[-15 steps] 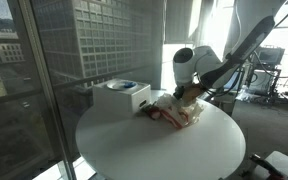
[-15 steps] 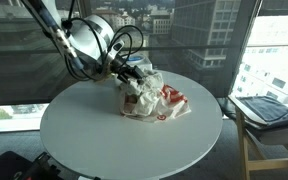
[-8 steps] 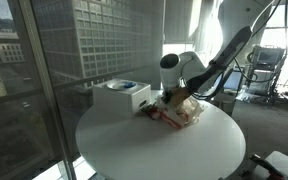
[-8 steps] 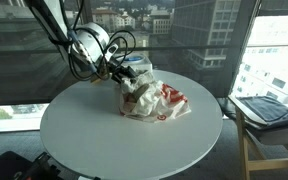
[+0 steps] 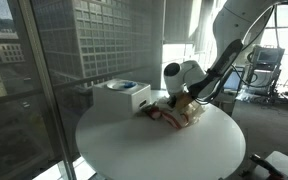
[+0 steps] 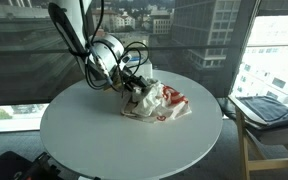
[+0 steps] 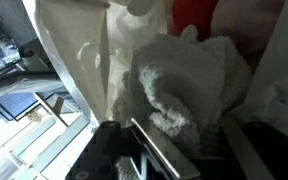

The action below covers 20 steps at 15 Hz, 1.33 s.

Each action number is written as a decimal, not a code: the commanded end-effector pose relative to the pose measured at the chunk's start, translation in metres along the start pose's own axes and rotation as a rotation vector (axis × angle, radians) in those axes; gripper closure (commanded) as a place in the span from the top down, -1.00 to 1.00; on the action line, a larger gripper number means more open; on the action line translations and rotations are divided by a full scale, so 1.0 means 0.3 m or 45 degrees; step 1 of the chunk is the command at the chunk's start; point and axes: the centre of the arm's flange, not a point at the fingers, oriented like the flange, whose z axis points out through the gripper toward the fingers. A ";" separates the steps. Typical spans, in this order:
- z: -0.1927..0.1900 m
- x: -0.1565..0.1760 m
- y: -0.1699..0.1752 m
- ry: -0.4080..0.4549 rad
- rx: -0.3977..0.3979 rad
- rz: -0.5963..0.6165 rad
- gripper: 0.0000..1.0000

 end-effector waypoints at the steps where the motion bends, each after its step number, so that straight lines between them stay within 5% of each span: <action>1: -0.003 0.010 0.013 0.014 0.087 0.001 -0.74; 6: 0.011 0.010 0.052 0.096 0.416 0.022 -0.74; 13: 0.148 -0.045 0.094 0.098 0.685 0.153 -0.70; 14: 0.140 -0.052 0.089 0.089 0.713 0.156 -0.09; 16: 0.068 -0.054 0.093 0.078 0.718 0.138 0.07; 20: -0.121 -0.057 0.087 0.084 0.457 0.088 0.70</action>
